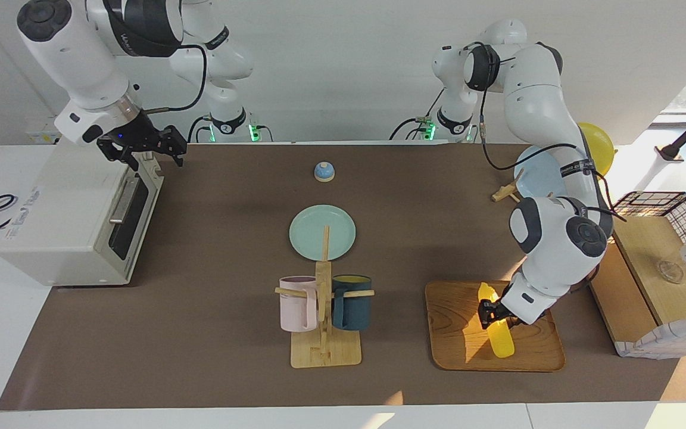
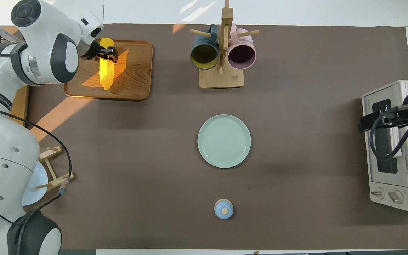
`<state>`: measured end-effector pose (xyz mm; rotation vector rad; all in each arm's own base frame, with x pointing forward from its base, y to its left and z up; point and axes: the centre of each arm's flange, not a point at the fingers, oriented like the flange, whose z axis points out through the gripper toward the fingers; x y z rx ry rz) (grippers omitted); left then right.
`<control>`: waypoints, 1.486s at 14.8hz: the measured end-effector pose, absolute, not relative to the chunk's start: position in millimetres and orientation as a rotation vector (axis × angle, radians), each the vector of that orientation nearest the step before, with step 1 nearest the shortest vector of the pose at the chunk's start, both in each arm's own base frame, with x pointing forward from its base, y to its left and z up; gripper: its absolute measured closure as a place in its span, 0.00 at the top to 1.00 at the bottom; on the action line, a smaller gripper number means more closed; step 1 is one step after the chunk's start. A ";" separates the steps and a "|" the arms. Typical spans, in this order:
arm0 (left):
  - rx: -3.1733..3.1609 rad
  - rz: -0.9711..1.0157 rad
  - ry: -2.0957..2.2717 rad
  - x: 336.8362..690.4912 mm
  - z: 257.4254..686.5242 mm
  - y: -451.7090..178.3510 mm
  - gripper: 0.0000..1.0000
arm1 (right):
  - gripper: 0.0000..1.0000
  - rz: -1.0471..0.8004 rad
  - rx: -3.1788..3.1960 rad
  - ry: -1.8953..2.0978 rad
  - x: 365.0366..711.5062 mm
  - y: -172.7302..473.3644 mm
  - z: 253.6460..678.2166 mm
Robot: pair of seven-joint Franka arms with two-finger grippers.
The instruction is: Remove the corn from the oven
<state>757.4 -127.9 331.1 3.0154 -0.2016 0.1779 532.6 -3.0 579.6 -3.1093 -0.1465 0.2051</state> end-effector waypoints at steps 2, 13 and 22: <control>3.023 0.181 -0.209 758.4 324.0 -126.2 0.52 | 1.00 0.204 -3.110 -0.160 533.6 4.0 579.9; 3.044 0.238 -0.255 760.2 346.6 -123.3 1.00 | 1.00 0.215 -3.120 -0.126 536.3 -8.4 575.8; 3.047 0.249 -0.239 703.5 480.4 -102.0 1.00 | 1.00 0.208 -3.122 -0.124 536.6 -9.3 577.7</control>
